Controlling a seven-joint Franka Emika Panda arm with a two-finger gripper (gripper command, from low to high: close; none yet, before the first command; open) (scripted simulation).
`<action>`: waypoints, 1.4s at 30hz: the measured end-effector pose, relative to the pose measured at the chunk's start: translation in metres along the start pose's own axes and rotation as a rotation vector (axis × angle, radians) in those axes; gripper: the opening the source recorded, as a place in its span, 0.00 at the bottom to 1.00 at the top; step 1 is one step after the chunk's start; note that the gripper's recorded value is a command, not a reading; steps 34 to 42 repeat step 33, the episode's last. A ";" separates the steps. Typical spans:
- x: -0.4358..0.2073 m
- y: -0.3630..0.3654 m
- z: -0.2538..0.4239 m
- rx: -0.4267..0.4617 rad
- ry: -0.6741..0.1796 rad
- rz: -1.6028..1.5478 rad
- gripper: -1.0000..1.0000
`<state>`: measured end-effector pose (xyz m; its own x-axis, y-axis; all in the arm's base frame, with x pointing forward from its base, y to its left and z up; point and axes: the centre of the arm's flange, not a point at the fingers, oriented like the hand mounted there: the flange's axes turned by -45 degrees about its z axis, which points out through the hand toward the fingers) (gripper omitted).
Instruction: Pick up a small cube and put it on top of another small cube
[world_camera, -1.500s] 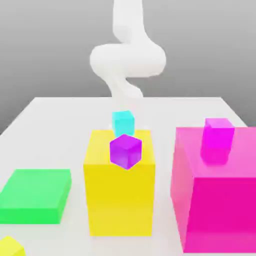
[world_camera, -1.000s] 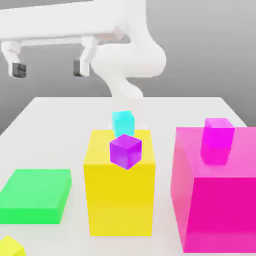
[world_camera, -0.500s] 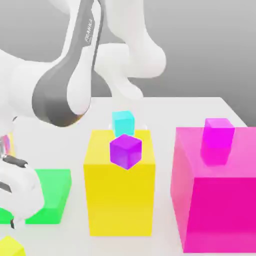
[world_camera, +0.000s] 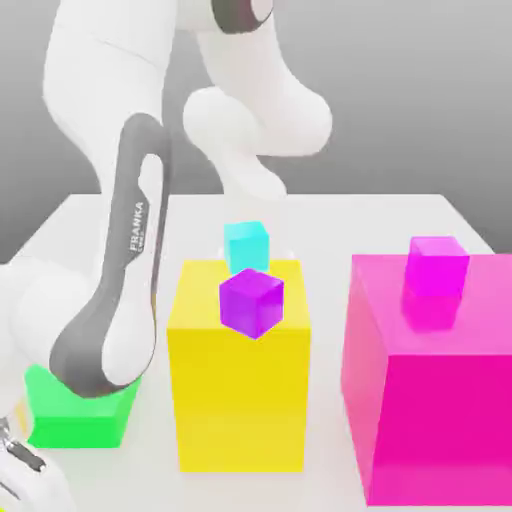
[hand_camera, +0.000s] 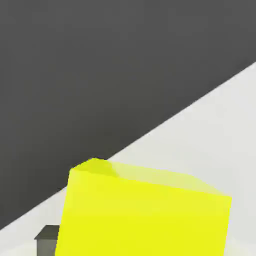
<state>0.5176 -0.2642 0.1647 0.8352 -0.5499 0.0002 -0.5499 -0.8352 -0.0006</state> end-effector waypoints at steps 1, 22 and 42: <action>0.000 0.000 -0.015 0.000 0.000 0.000 0.00; -0.170 -0.159 -0.272 0.029 -0.010 -0.554 0.00; -0.218 -0.168 -0.247 0.005 -0.002 -0.658 1.00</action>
